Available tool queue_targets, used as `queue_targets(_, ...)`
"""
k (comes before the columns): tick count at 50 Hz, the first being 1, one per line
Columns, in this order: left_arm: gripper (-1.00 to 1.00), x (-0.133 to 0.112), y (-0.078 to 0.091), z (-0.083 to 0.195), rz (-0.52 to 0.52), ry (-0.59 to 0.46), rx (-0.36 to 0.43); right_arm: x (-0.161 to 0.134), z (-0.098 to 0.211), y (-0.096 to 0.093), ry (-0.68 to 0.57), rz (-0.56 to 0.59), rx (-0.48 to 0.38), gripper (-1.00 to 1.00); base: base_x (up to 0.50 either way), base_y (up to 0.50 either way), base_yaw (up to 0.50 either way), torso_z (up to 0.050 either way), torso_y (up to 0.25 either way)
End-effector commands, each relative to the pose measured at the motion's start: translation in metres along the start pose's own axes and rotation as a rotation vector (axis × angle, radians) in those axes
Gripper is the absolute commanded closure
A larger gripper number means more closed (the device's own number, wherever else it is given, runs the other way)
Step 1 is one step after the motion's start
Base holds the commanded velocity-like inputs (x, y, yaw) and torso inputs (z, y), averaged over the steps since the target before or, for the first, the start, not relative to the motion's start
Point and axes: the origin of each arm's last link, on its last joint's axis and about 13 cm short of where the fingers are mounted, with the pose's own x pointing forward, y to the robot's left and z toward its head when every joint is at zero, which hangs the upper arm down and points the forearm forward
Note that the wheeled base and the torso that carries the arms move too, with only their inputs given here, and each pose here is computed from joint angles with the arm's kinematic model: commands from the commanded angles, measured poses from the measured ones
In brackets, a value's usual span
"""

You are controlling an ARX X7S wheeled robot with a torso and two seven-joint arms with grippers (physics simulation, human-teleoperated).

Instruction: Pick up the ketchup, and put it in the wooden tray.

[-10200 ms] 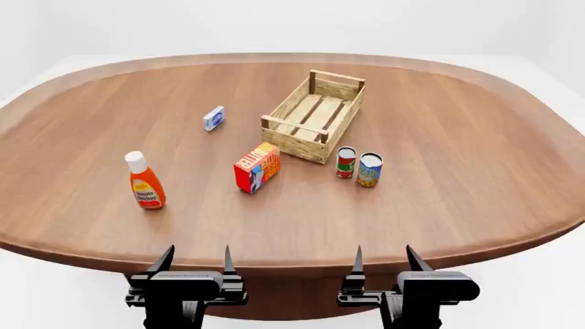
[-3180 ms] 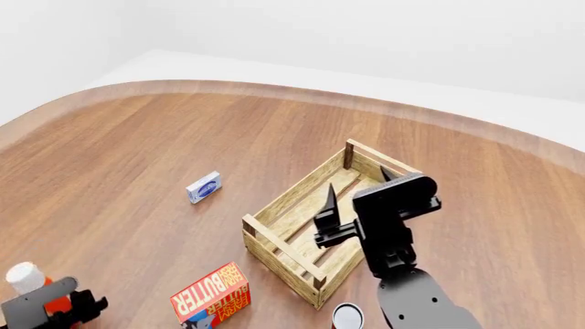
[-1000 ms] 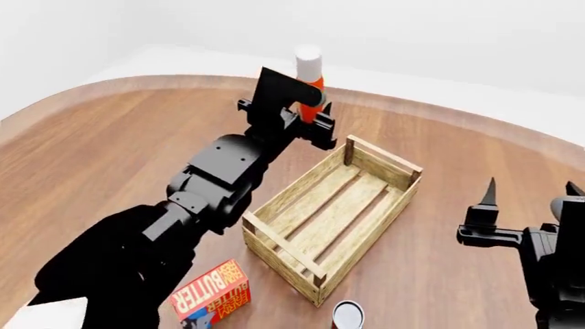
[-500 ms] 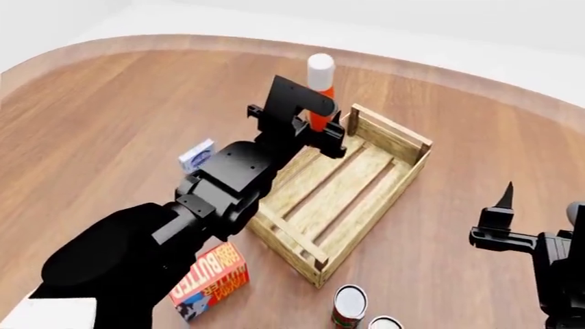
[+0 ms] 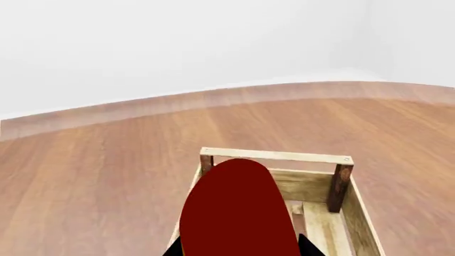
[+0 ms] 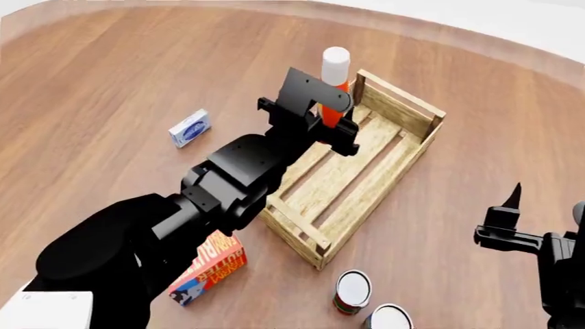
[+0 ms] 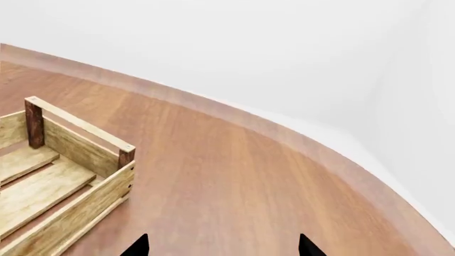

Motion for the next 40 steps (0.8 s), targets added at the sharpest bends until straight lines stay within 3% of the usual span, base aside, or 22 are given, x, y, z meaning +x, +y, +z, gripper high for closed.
queue_targets(1, 1.0, 0.0015, -0.0024, 0.0067, -0.011, -0.015, 0.0, -0.0001, 0.0, 0.0001, 0.004, -0.019, 0.001, -1.0, 0.0, 0.0, 0.0, 0.0, -0.152)
queue_targets(25, 1.0, 0.0008, -0.0003, 0.0035, 0.0, -0.008, 0.01, -0.0001, 0.0, 0.0002, 0.006, -0.038, 0.001, -1.0, 0.0, 0.0, 0.0, 0.0, -0.148)
queue_targets(40, 1.0, 0.0, -0.0015, -0.0003, -0.003, 0.007, 0.009, -0.0001, 0.0, 0.0002, 0.007, -0.047, 0.001, -1.0, 0.0, 0.0, 0.0, 0.0, -0.004)
